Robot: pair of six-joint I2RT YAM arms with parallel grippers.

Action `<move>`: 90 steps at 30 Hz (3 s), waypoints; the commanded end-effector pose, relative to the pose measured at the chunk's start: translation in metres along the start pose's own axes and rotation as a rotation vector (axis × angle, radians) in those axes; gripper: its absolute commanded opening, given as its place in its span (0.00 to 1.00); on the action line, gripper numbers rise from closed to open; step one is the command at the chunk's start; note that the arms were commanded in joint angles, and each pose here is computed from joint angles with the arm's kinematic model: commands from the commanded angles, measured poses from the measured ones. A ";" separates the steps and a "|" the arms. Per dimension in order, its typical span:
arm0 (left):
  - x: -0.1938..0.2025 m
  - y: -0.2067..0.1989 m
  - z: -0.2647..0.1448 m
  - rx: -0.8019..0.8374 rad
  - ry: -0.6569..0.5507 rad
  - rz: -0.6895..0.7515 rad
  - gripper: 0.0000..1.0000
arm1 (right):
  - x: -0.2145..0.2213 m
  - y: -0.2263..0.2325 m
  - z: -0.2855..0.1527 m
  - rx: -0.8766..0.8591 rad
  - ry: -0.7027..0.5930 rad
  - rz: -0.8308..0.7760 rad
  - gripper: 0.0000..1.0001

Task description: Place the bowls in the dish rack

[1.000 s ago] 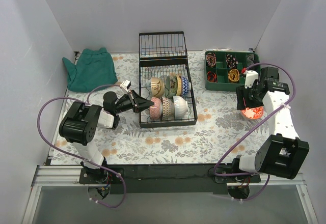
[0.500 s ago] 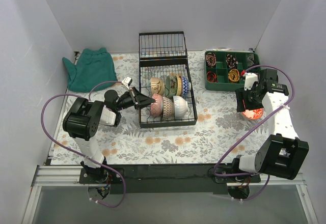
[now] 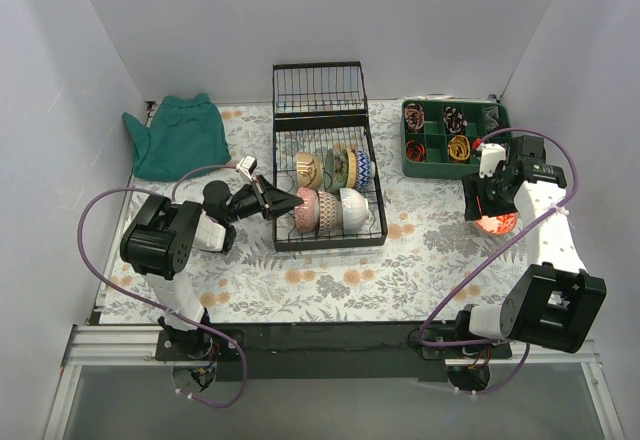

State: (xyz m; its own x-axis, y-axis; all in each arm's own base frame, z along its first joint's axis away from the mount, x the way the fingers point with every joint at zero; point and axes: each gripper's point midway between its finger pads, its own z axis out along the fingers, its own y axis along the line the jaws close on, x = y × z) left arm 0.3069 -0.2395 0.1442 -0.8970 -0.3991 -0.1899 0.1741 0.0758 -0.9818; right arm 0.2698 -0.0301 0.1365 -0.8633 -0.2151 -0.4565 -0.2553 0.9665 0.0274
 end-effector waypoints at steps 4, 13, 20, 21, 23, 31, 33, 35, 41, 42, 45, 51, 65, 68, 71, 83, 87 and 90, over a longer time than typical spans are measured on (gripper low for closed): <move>0.012 0.008 -0.009 -0.088 -0.009 -0.347 0.00 | 0.004 0.002 0.000 -0.002 -0.012 -0.008 0.65; 0.011 0.027 -0.012 -0.184 -0.054 -0.418 0.00 | -0.002 0.000 -0.001 0.000 -0.018 -0.006 0.65; 0.010 0.024 -0.015 -0.221 -0.070 -0.371 0.31 | -0.002 0.000 -0.002 0.001 -0.022 -0.016 0.65; 0.010 0.026 -0.016 -0.236 -0.069 -0.362 0.32 | -0.002 0.000 -0.002 0.003 -0.025 -0.016 0.65; 0.007 0.020 -0.016 -0.229 -0.075 -0.341 0.39 | -0.003 0.000 -0.002 0.005 -0.034 -0.015 0.65; -0.028 -0.011 -0.017 -0.197 -0.075 -0.195 0.59 | -0.007 -0.006 -0.005 0.049 -0.071 -0.021 0.64; -0.038 -0.015 -0.020 -0.216 -0.067 -0.193 0.59 | -0.008 -0.005 -0.004 0.045 -0.077 -0.021 0.64; -0.044 -0.019 -0.022 -0.225 -0.053 -0.145 0.60 | -0.008 -0.004 -0.004 0.038 -0.085 -0.021 0.64; -0.036 -0.014 -0.041 -0.328 0.012 -0.128 0.61 | -0.013 -0.009 -0.006 0.056 -0.092 -0.043 0.64; -0.044 -0.020 -0.045 -0.338 0.001 -0.085 0.61 | -0.013 -0.011 -0.006 0.061 -0.087 -0.047 0.64; -0.047 -0.021 -0.060 -0.419 0.019 0.035 0.61 | -0.011 -0.018 0.000 0.062 -0.059 -0.018 0.64; -0.090 -0.057 -0.080 -0.585 -0.028 0.472 0.61 | -0.013 -0.012 0.021 -0.071 0.001 -0.102 0.62; -0.104 -0.084 -0.107 -0.668 -0.126 0.655 0.61 | 0.008 -0.037 0.072 -0.024 0.157 -0.153 0.48; -0.107 -0.086 -0.109 -0.675 -0.136 0.654 0.61 | 0.014 -0.036 0.076 -0.003 0.182 -0.194 0.39; -0.106 -0.089 -0.109 -0.668 -0.133 0.657 0.61 | 0.015 -0.031 0.071 0.013 0.177 -0.231 0.23; -0.107 -0.087 -0.118 -0.674 -0.141 0.661 0.60 | 0.049 0.084 0.018 -0.126 0.046 -0.780 0.01; -0.102 -0.084 -0.118 -0.665 -0.127 0.657 0.60 | 0.062 0.112 0.000 -0.162 -0.044 -0.997 0.01; -0.097 -0.083 -0.120 -0.663 -0.118 0.672 0.60 | 0.067 0.137 -0.012 -0.248 -0.123 -1.175 0.01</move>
State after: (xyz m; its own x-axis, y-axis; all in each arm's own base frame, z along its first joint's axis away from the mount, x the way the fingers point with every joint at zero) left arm 0.3446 -0.0959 0.2324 -0.6740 -0.2026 -0.7104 0.2839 0.8168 -0.5022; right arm 0.1877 0.0695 0.1089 -0.2538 -0.8846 -0.3913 -0.9015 0.3629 -0.2356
